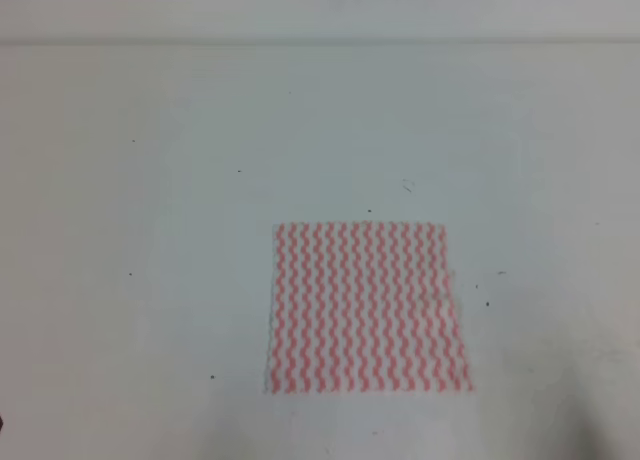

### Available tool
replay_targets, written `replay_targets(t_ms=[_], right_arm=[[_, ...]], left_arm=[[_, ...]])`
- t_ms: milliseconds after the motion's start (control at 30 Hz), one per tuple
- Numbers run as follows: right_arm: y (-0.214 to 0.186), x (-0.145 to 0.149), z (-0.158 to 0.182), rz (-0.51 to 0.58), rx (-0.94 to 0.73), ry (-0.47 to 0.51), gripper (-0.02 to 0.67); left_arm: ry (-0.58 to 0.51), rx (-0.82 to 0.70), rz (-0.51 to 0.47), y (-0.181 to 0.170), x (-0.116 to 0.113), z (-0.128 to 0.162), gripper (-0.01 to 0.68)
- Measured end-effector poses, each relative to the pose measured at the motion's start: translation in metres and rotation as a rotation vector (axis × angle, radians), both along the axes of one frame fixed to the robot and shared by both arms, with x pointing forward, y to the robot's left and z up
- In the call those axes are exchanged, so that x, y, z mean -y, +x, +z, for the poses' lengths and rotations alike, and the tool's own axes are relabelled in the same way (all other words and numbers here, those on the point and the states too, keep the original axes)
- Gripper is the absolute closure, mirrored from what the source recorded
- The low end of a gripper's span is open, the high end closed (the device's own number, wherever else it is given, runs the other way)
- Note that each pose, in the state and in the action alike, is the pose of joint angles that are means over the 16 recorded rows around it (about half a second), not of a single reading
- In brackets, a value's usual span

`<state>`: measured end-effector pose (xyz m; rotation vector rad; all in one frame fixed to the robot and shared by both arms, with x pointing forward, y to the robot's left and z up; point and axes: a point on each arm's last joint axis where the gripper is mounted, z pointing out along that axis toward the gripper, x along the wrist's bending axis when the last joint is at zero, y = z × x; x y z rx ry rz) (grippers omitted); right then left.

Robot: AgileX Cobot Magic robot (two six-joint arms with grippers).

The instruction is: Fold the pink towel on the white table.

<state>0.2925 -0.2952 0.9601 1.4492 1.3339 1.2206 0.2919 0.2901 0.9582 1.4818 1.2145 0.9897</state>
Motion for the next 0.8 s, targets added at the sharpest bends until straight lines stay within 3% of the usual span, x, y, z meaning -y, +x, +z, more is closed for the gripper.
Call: replay_targets(t_ms=[800], right_arm=[[-0.0001,0.0000,-0.0001,0.000,0.003,0.000,0.667]], left_arm=[[0.000,0.002,0.000,0.0000,0.0000,0.0005,0.678]])
